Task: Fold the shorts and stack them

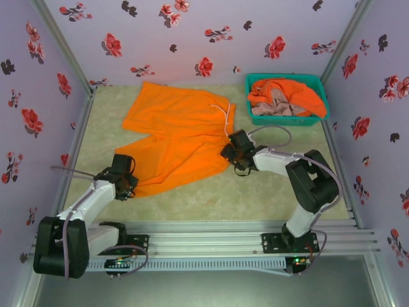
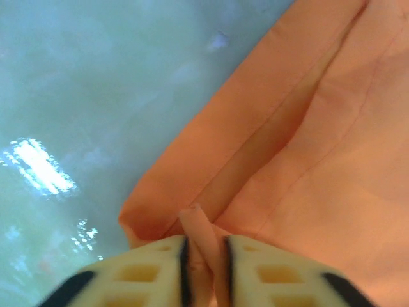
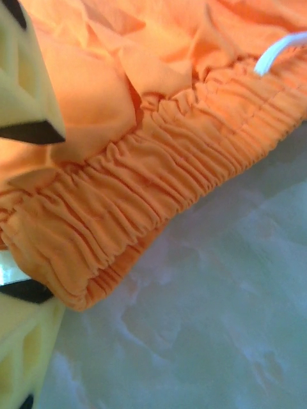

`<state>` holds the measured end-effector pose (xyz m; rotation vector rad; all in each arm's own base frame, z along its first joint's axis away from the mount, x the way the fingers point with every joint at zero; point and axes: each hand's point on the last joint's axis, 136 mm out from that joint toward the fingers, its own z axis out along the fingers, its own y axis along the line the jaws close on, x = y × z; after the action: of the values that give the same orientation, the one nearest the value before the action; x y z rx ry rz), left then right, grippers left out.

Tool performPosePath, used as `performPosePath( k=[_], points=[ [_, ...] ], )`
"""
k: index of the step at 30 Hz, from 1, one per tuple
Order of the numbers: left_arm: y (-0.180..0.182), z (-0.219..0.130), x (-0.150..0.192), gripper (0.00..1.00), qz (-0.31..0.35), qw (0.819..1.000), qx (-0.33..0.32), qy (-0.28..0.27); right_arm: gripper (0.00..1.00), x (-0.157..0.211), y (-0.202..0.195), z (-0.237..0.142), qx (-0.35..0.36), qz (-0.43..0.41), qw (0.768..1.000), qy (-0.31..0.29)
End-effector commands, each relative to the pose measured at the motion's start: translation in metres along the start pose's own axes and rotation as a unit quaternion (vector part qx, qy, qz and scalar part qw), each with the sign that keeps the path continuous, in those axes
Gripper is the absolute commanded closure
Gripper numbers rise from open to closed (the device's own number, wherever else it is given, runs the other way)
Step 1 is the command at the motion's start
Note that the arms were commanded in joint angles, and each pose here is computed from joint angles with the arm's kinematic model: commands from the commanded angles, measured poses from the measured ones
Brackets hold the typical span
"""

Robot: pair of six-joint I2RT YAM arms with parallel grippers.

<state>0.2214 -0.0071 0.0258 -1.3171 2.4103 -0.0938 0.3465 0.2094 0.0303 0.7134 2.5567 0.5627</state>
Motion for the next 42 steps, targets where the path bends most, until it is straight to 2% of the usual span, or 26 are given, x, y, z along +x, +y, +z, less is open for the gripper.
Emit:
performPosePath(
  k=[1,4,11,13,18,28,33,38,42],
  points=[
    [-0.006,0.000,-0.006,0.88,0.003,1.000,0.008,-0.016,0.51,-0.006,0.005,0.006,-0.001,0.000,1.000,-0.003],
    [-0.011,-0.002,-0.009,1.00,0.007,1.000,0.014,-0.019,0.62,-0.005,0.002,0.011,0.006,-0.001,1.000,0.000],
    [-0.023,-0.016,-0.020,1.00,0.024,0.999,0.029,-0.034,0.95,-0.007,-0.003,0.011,0.017,-0.004,1.000,0.004],
    [-0.028,-0.029,-0.028,1.00,0.029,0.998,0.040,-0.045,1.00,-0.008,0.001,0.003,0.012,-0.012,1.000,0.004],
    [-0.038,-0.073,-0.054,1.00,0.038,0.993,0.068,-0.093,1.00,-0.012,0.015,-0.029,-0.005,-0.042,0.999,0.009],
    [-0.050,-0.177,-0.099,1.00,0.064,0.975,0.117,-0.178,1.00,-0.006,0.049,-0.128,-0.047,-0.117,0.992,-0.013],
    [-0.050,-0.216,-0.113,1.00,0.070,0.965,0.136,-0.213,1.00,0.007,0.045,-0.168,-0.052,-0.120,0.991,-0.029],
    [-0.054,-0.230,-0.119,1.00,0.086,0.960,0.139,-0.226,1.00,0.021,0.036,-0.181,-0.074,-0.082,0.993,-0.037],
    [-0.083,-0.230,-0.133,1.00,0.086,0.955,0.157,-0.238,1.00,0.019,0.031,-0.176,-0.062,-0.060,0.995,-0.045]
  ],
)
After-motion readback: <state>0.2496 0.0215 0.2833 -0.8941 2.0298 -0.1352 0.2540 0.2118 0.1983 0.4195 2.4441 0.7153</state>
